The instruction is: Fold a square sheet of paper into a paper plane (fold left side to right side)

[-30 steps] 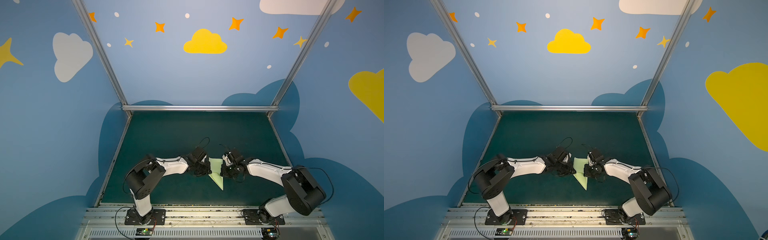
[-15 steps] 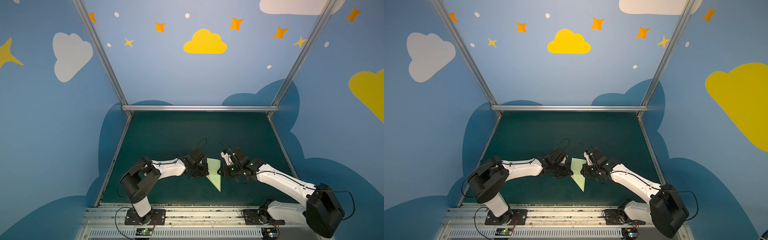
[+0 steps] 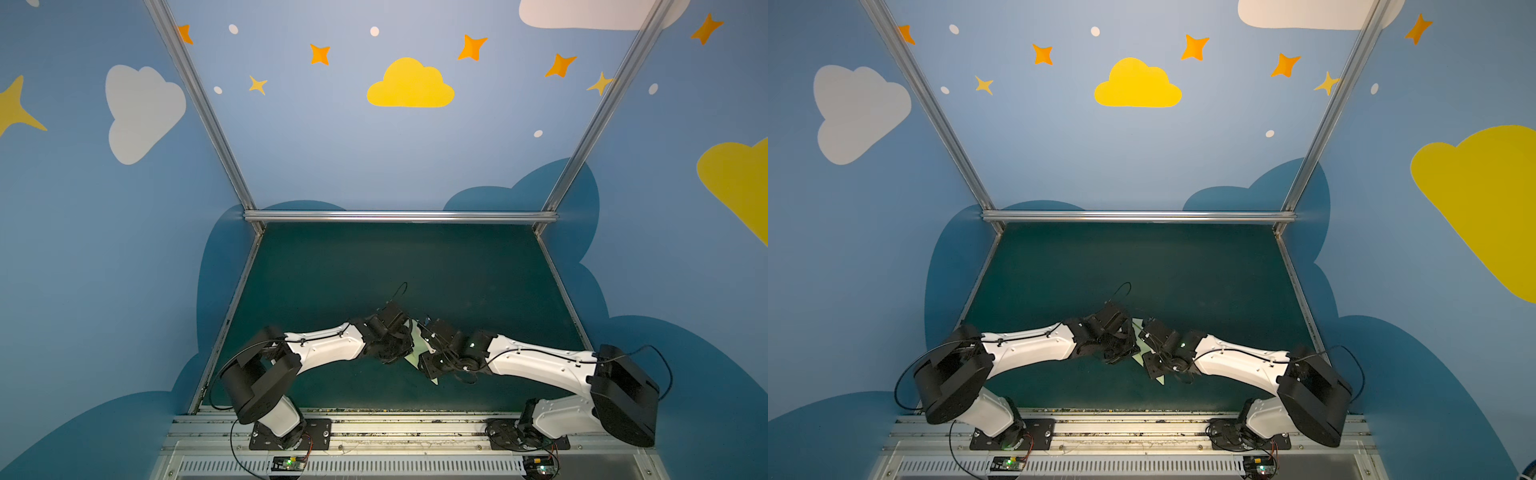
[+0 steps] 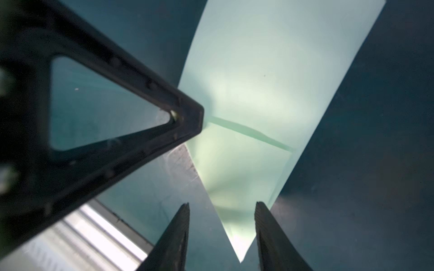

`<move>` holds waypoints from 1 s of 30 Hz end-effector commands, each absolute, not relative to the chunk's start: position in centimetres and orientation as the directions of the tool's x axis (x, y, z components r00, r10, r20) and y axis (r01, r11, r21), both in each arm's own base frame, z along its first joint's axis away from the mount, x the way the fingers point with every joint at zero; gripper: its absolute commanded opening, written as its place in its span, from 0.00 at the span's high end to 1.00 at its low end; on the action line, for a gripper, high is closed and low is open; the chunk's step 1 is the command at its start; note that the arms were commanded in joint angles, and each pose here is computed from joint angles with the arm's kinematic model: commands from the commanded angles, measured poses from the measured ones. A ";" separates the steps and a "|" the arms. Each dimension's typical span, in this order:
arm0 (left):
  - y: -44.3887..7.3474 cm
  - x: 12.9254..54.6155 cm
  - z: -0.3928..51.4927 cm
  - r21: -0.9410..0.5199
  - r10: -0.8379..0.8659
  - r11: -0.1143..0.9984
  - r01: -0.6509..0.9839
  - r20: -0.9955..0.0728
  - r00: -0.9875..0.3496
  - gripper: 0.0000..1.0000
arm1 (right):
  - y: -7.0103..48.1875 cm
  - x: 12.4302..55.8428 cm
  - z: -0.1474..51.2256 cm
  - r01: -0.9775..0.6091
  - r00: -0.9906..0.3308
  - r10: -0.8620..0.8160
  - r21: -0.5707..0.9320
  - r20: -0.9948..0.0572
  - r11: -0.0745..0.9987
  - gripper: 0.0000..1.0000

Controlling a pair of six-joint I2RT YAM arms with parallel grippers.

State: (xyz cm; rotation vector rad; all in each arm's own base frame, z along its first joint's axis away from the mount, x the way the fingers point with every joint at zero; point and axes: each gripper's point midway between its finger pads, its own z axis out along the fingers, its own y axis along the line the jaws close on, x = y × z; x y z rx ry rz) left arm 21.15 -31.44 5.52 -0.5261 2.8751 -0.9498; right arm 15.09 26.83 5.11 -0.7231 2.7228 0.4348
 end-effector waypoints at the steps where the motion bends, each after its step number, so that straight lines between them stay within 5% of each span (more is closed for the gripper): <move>1: -30.6 20.7 4.9 -0.556 -0.389 0.750 -0.358 0.067 -0.919 0.96 | 27.2 15.9 5.3 -0.531 -0.806 -0.450 0.136 -0.384 0.836 0.55; 9: -30.9 20.5 4.9 -0.559 -0.389 0.743 -0.368 0.087 -0.917 0.96 | 27.1 16.3 3.9 -0.521 -0.802 -0.464 0.063 -0.377 0.851 0.59; 19: -31.1 20.5 4.8 -0.563 -0.379 0.743 -0.362 0.092 -0.921 0.96 | 26.9 16.5 3.6 -0.513 -0.804 -0.459 0.051 -0.378 0.857 0.77; 24: -31.2 20.4 4.8 -0.564 -0.370 0.746 -0.355 0.093 -0.924 0.96 | 26.6 16.4 3.3 -0.511 -0.806 -0.461 0.044 -0.371 0.859 0.75; 30: -31.2 20.8 5.3 -0.570 -0.354 0.753 -0.330 0.072 -0.932 0.96 | 26.6 16.2 3.0 -0.512 -0.809 -0.463 0.049 -0.361 0.857 0.90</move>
